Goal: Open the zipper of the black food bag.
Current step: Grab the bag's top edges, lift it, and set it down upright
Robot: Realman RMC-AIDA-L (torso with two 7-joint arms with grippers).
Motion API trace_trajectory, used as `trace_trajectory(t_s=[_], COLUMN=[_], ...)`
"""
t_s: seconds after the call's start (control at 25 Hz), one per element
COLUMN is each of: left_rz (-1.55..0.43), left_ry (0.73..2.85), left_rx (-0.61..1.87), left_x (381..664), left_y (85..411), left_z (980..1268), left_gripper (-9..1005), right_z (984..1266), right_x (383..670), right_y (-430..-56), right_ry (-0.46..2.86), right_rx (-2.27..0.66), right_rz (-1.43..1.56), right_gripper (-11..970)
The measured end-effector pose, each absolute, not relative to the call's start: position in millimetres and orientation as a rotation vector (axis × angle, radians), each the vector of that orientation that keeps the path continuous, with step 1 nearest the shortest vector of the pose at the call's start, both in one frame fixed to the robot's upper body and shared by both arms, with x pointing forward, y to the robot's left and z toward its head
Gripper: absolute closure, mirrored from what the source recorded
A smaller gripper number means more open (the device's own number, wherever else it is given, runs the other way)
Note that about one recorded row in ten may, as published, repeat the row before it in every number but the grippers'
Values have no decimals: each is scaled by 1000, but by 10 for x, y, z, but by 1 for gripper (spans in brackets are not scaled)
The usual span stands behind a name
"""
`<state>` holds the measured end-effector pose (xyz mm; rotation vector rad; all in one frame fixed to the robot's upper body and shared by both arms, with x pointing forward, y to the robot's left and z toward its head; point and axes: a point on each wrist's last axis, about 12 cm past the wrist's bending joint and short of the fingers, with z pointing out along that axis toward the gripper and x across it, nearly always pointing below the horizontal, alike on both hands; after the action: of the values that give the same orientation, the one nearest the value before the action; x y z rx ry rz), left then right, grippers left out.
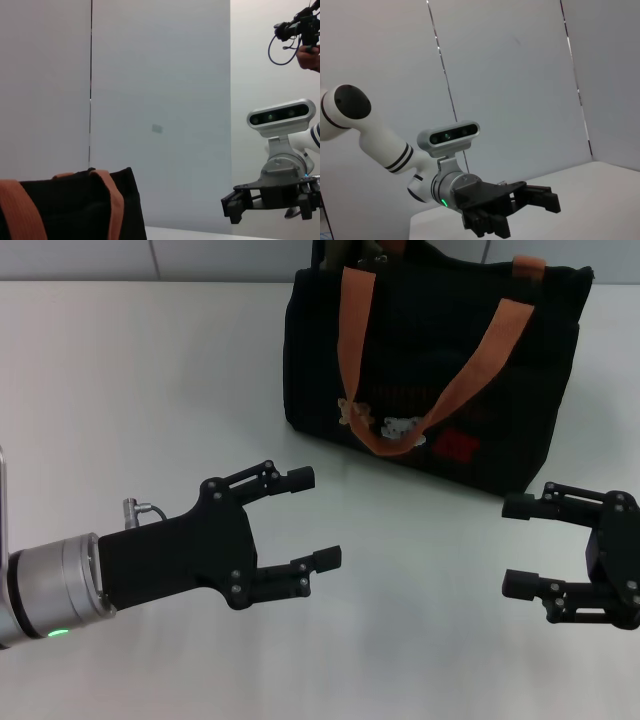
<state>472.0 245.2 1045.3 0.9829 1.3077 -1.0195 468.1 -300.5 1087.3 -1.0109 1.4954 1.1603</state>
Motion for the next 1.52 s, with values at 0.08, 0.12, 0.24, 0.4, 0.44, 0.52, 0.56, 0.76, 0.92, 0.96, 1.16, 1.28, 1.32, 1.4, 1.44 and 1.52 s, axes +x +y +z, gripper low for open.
trace_trajectory(t_s=[0.08, 0.12, 0.24, 0.4, 0.44, 0.52, 0.56, 0.76, 0.92, 0.96, 1.16, 1.28, 1.32, 1.4, 1.44, 1.52], left_rz=[-1016, -1015, -1013, -968, -936, -854, -814, -700, -656, -643, -610, -595, -587, -572, -568, -560], left_ry=[1306, 1305, 1300, 1304, 1306, 1316, 1326, 1378, 1404, 1417, 1457, 1461, 1461, 1460, 1460, 1461], left_rx=[979, 978, 976, 943, 915, 835, 796, 726, 774, 784, 790, 754, 734, 694, 677, 664], left_x=[4718, 4718, 4716, 4762, 4788, 4868, 4927, 5289, 5606, 5681, 5850, 5883, 5880, 5846, 5823, 5804], left_y=[2455, 2455, 2452, 2463, 2470, 2485, 2485, 2369, 2170, 2113, 1976, 1979, 2001, 2075, 2111, 2152], left_z=[10453, 10454, 10455, 10458, 10454, 10449, 10448, 10498, 10598, 10617, 10655, 10668, 10664, 10641, 10627, 10615], left_gripper=[186, 186, 188, 190, 190, 191, 192, 194, 196, 196, 199, 200, 201, 202, 202, 203], right_z=[10867, 10863, 10853, 10851, 10851, 10852, 10852, 10857, 10863, 10863, 10864, 10865, 10865, 10863, 10862, 10860], right_x=[4686, 4689, 4692, 4690, 4690, 4690, 4690, 4697, 4709, 4710, 4712, 4712, 4712, 4709, 4704, 4700], right_y=[-3003, -3001, -2997, -2996, -2997, -3000, -3001, -2997, -2986, -2986, -2984, -2985, -2986, -2994, -2999, -3003], right_ry=[1501, 1503, 1508, 1509, 1509, 1509, 1509, 1507, 1508, 1510, 1510, 1511, 1512, 1514, 1515, 1517], right_rx=[-1009, -1008, -1004, -1004, -1003, -1000, -1000, -1003, -1005, -1004, -1004, -1003, -1003, -1000, -998, -997], right_rz=[1155, 1152, 1151, 1151, 1151, 1149, 1149, 1148, 1155, 1157, 1159, 1159, 1159, 1157, 1156, 1156], right_gripper=[164, 164, 165, 165, 166, 166, 166, 167, 167, 167, 168, 168, 168, 168, 168, 168])
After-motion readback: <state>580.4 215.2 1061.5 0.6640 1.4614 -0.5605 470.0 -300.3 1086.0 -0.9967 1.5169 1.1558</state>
